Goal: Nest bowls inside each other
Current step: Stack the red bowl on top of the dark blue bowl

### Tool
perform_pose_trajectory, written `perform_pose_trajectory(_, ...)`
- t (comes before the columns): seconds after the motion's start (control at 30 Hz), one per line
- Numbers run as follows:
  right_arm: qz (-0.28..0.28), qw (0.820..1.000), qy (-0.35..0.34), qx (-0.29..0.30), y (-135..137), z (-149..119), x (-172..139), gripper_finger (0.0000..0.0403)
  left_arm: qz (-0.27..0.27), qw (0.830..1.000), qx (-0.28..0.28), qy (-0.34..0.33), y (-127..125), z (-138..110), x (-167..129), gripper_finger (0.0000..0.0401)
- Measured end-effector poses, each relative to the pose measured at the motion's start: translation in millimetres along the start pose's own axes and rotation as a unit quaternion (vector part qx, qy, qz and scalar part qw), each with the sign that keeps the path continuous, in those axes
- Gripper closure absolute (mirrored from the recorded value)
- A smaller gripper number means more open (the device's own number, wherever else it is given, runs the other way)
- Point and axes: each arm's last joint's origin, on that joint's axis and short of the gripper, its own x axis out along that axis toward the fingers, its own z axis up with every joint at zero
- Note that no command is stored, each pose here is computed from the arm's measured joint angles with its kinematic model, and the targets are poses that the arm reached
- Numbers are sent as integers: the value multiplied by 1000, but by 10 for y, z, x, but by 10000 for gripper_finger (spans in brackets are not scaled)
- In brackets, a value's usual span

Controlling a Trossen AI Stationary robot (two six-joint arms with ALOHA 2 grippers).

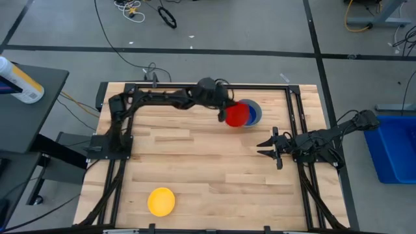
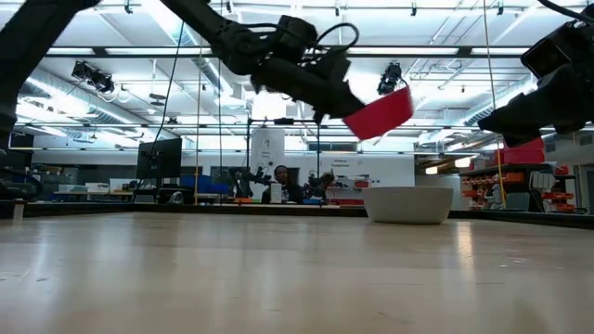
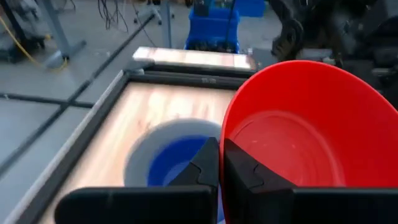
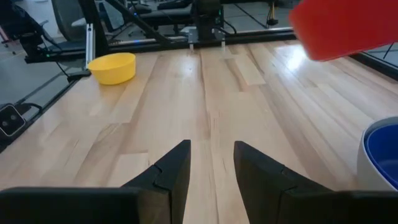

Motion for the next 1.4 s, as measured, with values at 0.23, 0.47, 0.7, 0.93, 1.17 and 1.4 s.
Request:
perform_pose_trajectory(0.23,-1,1000,0,3,0,-1,2,271,4,999,-3,47,238,77,284,396)
perform_pose_trajectory(0.47,7,1000,8,10,6,-12,8,273,-4,996,-38,84,404,-27,658,396)
perform_pose_trajectory(0.7,8,1000,9,13,6,-13,9,274,11,989,-50,140,467,-182,858,396)
perform_pose_trajectory(0.93,8,1000,9,12,6,-13,9,272,41,986,-54,149,553,-259,885,396)
perform_pose_trajectory(1.17,7,1000,9,13,6,-12,9,272,50,985,-57,152,586,-270,878,396)
perform_pose_trajectory(1.4,7,1000,8,14,6,-12,8,273,30,981,-81,173,581,-509,990,396)
